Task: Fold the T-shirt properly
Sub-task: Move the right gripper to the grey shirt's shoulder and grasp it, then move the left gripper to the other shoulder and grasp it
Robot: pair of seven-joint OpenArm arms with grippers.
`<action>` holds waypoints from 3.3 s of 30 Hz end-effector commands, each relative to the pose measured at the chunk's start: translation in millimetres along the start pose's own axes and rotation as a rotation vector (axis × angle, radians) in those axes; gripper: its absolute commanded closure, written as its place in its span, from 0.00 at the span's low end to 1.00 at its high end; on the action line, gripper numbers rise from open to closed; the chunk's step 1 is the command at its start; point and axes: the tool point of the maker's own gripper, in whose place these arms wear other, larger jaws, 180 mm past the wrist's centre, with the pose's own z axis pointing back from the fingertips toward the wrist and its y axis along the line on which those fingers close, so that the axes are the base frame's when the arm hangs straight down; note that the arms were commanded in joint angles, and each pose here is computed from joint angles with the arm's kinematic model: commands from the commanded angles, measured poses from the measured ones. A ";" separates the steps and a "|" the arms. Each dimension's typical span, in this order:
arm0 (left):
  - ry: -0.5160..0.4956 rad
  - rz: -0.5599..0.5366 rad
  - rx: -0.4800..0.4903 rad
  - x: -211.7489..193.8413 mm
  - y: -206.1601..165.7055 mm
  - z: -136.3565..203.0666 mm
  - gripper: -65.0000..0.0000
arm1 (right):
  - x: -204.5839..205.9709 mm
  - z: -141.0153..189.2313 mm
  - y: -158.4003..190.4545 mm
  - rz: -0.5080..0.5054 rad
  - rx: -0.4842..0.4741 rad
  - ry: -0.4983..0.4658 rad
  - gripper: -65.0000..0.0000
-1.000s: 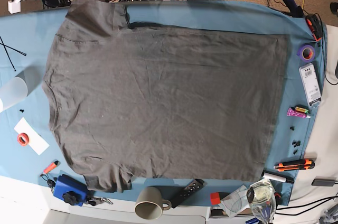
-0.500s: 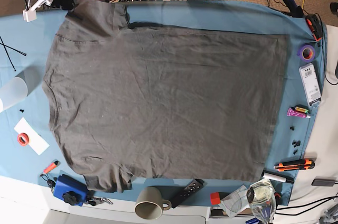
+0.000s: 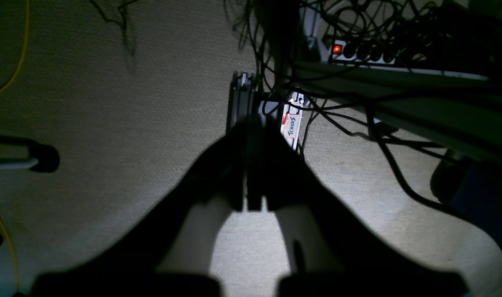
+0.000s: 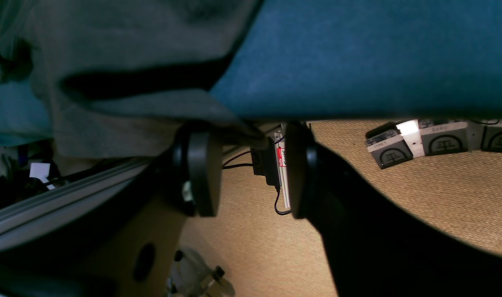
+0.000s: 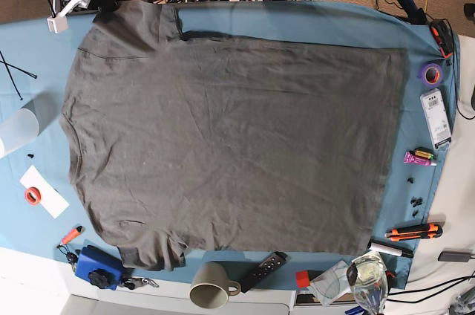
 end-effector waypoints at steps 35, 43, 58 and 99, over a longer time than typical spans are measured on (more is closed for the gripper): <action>0.038 0.039 -0.006 -11.6 2.3 6.1 1.00 | 20.3 10.2 45.8 -0.053 0.255 -0.071 1.00; 0.089 0.079 -0.102 -24.9 -16.4 28.4 1.00 | 16.2 12.6 43.6 -0.060 0.247 -0.066 1.00; -0.262 0.016 -0.108 89.1 -22.4 157.8 1.00 | 20.0 38.7 45.5 0.014 0.188 -0.088 1.00; -0.557 0.028 -0.048 246.0 -23.9 138.9 0.54 | 6.9 34.1 90.0 0.046 0.244 -0.129 1.00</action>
